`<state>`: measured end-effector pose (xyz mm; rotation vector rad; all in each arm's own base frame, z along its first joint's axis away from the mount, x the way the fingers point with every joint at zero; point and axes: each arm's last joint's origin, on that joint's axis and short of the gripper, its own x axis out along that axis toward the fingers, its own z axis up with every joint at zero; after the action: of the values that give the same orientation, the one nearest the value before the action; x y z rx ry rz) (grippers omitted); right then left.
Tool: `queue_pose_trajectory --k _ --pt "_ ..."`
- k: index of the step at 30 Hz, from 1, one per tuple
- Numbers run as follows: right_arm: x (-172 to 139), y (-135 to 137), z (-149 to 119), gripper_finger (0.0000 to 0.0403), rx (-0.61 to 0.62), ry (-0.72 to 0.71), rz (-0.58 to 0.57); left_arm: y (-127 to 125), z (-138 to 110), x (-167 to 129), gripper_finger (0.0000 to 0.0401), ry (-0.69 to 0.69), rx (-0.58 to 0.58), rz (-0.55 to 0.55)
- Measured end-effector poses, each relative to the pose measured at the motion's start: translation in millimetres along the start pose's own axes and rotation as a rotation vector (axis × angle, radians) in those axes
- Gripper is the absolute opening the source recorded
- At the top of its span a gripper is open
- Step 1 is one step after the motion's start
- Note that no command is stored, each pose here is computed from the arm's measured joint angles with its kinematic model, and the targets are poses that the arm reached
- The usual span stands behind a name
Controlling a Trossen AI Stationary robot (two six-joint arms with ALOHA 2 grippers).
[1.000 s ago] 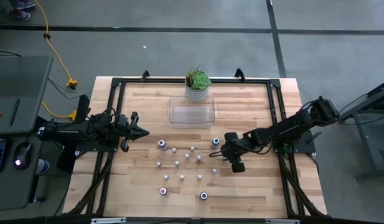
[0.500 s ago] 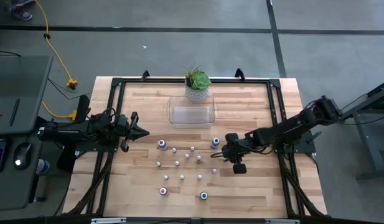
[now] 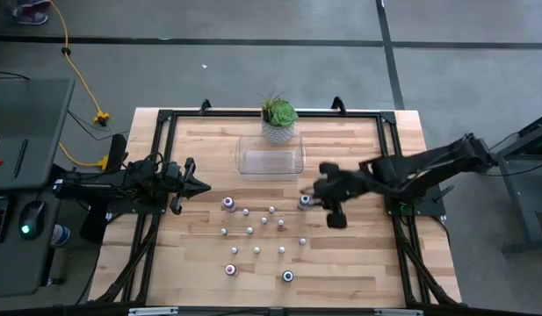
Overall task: Pick & Place food coloring
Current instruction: Put the small black food coloring bottle into the bin
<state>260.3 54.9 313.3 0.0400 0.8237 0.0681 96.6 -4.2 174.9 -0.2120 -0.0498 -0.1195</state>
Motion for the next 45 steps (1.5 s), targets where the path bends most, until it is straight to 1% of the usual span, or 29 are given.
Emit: queue_pose_trajectory --k 4,7,13,16,20,24,29,32,33,34,37,39,42,45 --pt "-9 -26 30 0.0049 0.012 -0.002 -0.112 0 0 0 0.0 0.0 0.0 0.0" --pt "-2 -52 48 0.0049 0.068 0.022 -0.202 0 0 0 0.0 0.0 0.0 0.0" --pt "42 -116 74 0.0049 0.266 0.079 -0.327 0 0 0 0.0 0.0 0.0 0.0" --pt "68 -146 78 0.0049 0.341 0.116 -0.355 0 0 0 0.0 0.0 0.0 0.0" --pt "102 -173 67 0.0049 0.444 0.188 -0.358 0 0 0 0.0 0.0 0.0 0.0" --pt "125 -188 54 0.0049 0.503 0.248 -0.381 0 0 0 0.0 0.0 0.0 0.0" --pt "128 -202 47 0.0049 0.572 0.253 -0.425 0 0 0 0.0 0.0 0.0 0.0" --pt "132 -208 34 0.0056 0.627 0.273 -0.466 0 0 0 0.0 0.0 0.0 0.0" --pt "134 -209 29 0.0057 0.636 0.291 -0.463 0 0 0 0.0 0.0 0.0 0.0" --pt "138 -209 24 0.0057 0.64 0.296 -0.456 0 0 0 0.0 0.0 0.0 0.0" --pt "148 -210 17 0.0051 0.638 0.248 -0.445 0 0 0 0.0 0.0 0.0 0.0" --pt "151 -211 11 0.0049 0.658 0.252 -0.449 0 0 0 0.0 0.0 0.0 0.0" --pt "154 -214 4 0.0053 0.665 0.235 -0.489 0 0 0 0.0 0.0 0.0 0.0" --pt "157 -214 -3 0.0059 0.673 0.246 -0.512 0 0 0 0.0 0.0 0.0 0.0"
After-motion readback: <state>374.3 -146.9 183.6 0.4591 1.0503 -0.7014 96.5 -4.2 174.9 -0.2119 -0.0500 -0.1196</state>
